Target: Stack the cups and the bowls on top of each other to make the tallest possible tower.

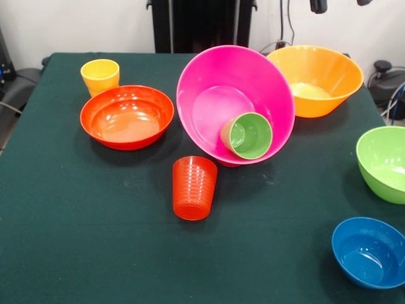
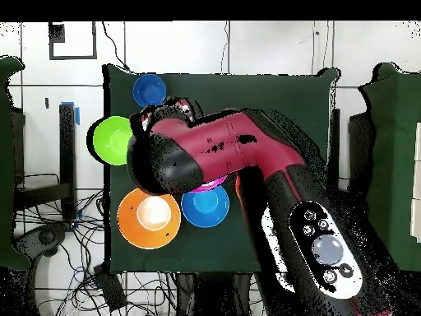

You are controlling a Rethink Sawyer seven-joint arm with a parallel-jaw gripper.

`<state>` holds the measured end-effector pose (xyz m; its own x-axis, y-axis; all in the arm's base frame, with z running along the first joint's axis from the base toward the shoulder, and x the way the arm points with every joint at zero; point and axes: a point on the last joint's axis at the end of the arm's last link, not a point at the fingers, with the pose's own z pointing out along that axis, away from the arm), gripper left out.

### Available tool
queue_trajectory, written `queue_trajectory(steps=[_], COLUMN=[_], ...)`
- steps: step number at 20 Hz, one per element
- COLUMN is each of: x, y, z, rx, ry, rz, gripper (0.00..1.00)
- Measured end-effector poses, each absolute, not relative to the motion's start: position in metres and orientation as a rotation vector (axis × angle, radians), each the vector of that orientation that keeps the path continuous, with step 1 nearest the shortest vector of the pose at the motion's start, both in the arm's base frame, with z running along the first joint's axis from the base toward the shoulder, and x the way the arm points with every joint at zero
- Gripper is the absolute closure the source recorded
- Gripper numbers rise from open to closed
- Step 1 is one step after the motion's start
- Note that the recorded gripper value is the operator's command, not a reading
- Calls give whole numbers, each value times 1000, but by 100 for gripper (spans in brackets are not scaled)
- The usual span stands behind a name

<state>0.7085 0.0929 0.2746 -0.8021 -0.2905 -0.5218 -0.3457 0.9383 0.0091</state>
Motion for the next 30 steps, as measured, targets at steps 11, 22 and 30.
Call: queue_trajectory(steps=[11, 22, 30], x=[714, 717, 718], y=[90, 66, 33], z=[262, 261, 260], rx=[-431, -387, -326], ry=[2574, 2582, 2589], rz=[174, 166, 151], gripper=[0, 0, 0])
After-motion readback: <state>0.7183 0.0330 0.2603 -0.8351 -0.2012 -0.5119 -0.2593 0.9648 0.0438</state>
